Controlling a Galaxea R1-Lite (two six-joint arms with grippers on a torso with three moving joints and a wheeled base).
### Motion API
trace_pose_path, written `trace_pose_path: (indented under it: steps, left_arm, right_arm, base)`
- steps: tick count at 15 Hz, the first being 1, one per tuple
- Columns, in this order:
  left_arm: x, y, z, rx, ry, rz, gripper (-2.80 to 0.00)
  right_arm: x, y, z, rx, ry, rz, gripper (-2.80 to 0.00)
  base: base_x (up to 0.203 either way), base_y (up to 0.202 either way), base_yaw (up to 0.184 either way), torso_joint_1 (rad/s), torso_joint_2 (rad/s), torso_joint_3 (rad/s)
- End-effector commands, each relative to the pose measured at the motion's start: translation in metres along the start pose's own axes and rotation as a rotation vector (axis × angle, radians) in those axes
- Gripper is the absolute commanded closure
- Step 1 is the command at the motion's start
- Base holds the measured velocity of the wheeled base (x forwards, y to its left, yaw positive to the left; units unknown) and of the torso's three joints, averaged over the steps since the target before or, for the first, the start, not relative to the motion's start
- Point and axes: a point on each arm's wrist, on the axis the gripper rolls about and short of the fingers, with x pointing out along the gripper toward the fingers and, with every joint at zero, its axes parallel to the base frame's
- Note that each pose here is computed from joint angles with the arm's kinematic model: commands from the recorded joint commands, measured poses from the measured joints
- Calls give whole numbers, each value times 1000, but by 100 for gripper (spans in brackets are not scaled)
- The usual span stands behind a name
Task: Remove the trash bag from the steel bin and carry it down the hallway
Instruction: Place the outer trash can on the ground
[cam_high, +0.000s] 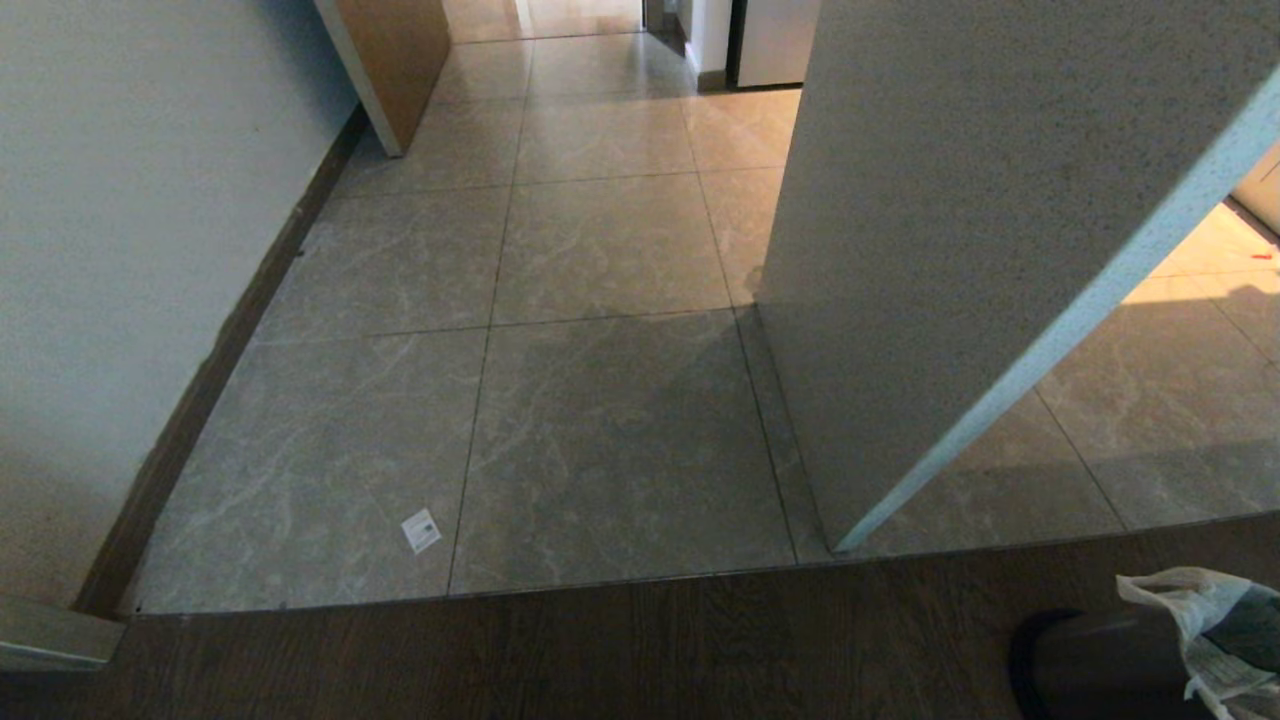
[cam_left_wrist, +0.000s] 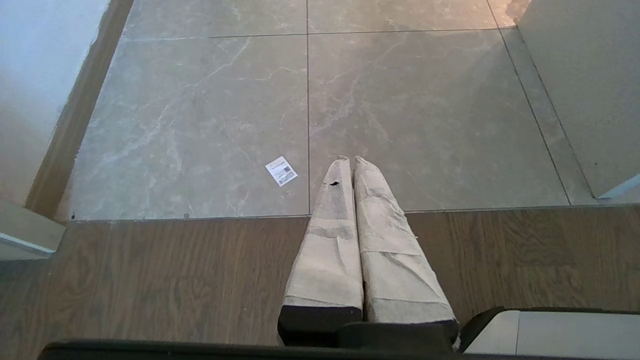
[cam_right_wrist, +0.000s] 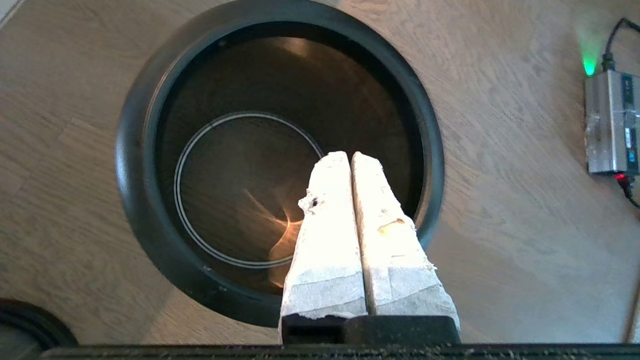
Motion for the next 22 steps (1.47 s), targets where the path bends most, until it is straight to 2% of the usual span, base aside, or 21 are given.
trace_pose_path:
  steps: [1,3,5,7,9,11,13,14,15,18,20,22]
  left_arm:
    - [0,0,0,0,0,0,0]
    - [0,0,0,0,0,0,0]
    - [0,0,0,0,0,0,0]
    - [0,0,0,0,0,0,0]
    - [0,0,0,0,0,0,0]
    - [0,0,0,0,0,0,0]
    - [0,0,0,0,0,0,0]
    - [0,0,0,0,0,0,0]
    - [0,0,0,0,0,0,0]
    - [0,0,0,0,0,0,0]
    - [0,0,0,0,0,0,0]
    - [0,0,0,0,0,0,0]
  right_arm:
    - [-11,-4,9,-4,-8,-6,0]
    - [-40,-13,31,4,-17,-23,0]
    - [-75,-10,56,2,-26,14,0]
    - [-120,4,78,-26,-27,50,0]
    - [-172,30,88,-46,-33,163,0]
    - [-211,72,78,-81,-9,313,0]
    - [-227,127,67,-219,6,485,0]
    - [-232,152,63,-285,20,546,0]
    - [-242,171,62,-317,56,579,0]
    - [-274,203,49,-306,228,621,0]
    - [-287,214,41,-318,282,631,0]
    - [-294,225,37,-339,294,659,0]
  base:
    - [0,0,0,0,0,0]
    - [0,0,0,0,0,0]
    - [0,0,0,0,0,0]
    - [0,0,0,0,0,0]
    - [0,0,0,0,0,0]
    - [0,0,0,0,0,0]
    - [0,0,0,0,0,0]
    - [0,0,0,0,0,0]
    - [0,0,0,0,0,0]
    - [0,0,0,0,0,0]
    - [0,0,0,0,0,0]
    - [0,0,0,0,0,0]
